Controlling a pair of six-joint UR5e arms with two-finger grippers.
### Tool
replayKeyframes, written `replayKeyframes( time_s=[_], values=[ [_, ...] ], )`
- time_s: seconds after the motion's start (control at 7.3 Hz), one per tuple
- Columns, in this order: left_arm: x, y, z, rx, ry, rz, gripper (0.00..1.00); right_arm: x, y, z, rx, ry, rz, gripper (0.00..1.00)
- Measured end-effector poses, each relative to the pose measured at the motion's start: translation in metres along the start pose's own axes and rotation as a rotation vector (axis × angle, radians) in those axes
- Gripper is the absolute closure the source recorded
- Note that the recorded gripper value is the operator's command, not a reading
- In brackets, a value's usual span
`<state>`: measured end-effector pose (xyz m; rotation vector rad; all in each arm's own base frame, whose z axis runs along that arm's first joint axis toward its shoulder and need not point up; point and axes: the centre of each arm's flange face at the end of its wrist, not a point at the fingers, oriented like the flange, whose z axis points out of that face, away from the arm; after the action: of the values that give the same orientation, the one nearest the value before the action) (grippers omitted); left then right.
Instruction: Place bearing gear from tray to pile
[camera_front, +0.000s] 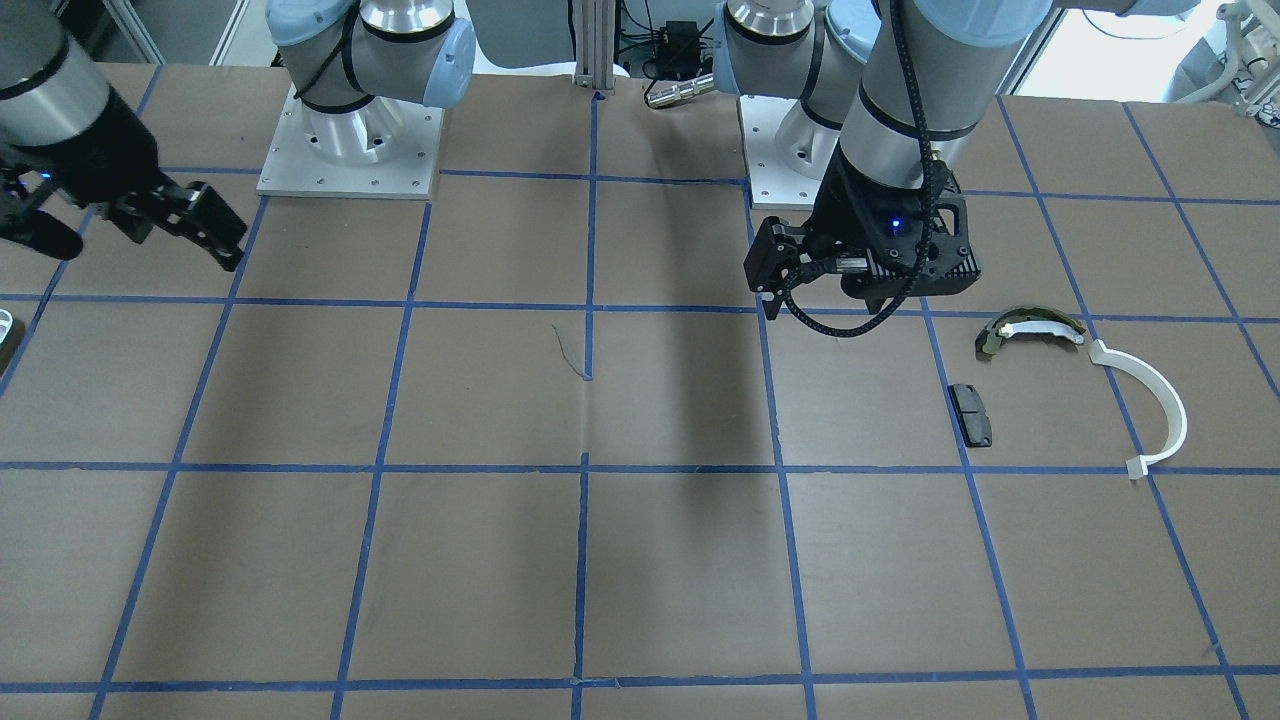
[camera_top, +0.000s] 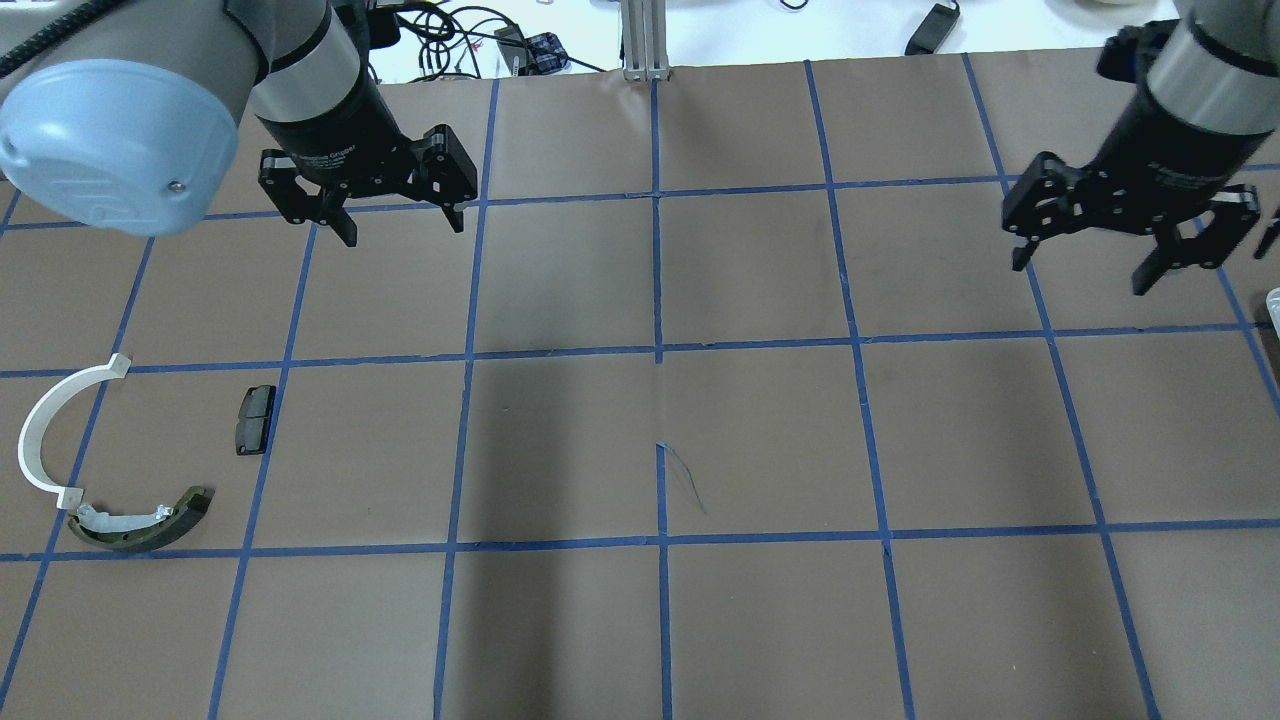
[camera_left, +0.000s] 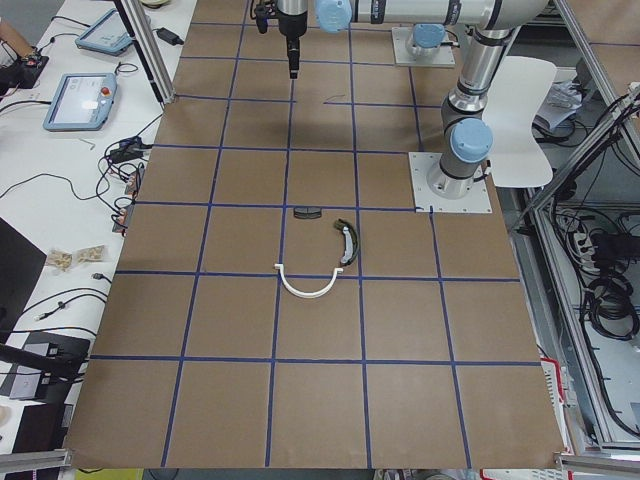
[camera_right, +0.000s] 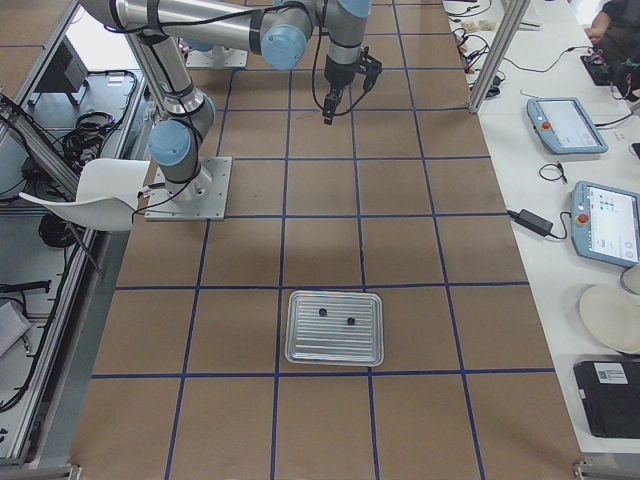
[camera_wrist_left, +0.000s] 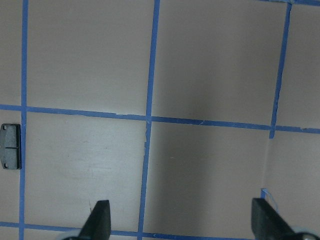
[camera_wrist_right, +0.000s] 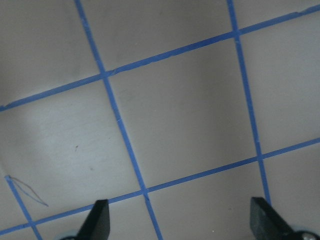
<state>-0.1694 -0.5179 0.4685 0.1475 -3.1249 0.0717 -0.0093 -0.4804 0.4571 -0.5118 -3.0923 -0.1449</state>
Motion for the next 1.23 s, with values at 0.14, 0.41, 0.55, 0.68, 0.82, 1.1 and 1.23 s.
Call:
replayKeyframes(
  time_s=[0.14,0.41,0.55,0.68,0.82,1.1,1.23],
  values=[
    [0.000,0.000,0.000,0.000,0.000,0.000,0.00,0.038,-0.014,0.002,0.003,0.006,0.010,0.00],
    [0.000,0.000,0.001,-0.001,0.000,0.001,0.00,0.115,-0.046,0.017,0.007,0.038,-0.012,0.00],
    [0.000,0.000,0.001,-0.002,0.000,0.000,0.00,0.151,-0.062,0.027,0.026,0.048,-0.045,0.00],
    [0.000,0.001,0.001,-0.002,0.000,0.000,0.00,0.187,-0.078,0.040,0.042,0.055,-0.058,0.00],
    [0.000,0.001,0.001,-0.002,0.000,0.000,0.00,0.225,-0.094,0.057,0.052,0.058,-0.065,0.00],
    [0.000,0.001,0.001,-0.002,0.000,0.000,0.00,0.288,-0.115,0.090,0.075,0.070,-0.076,0.00],
    [0.000,0.001,0.001,-0.002,0.000,0.000,0.00,0.311,-0.125,0.107,0.093,0.082,-0.079,0.00]
  ],
)
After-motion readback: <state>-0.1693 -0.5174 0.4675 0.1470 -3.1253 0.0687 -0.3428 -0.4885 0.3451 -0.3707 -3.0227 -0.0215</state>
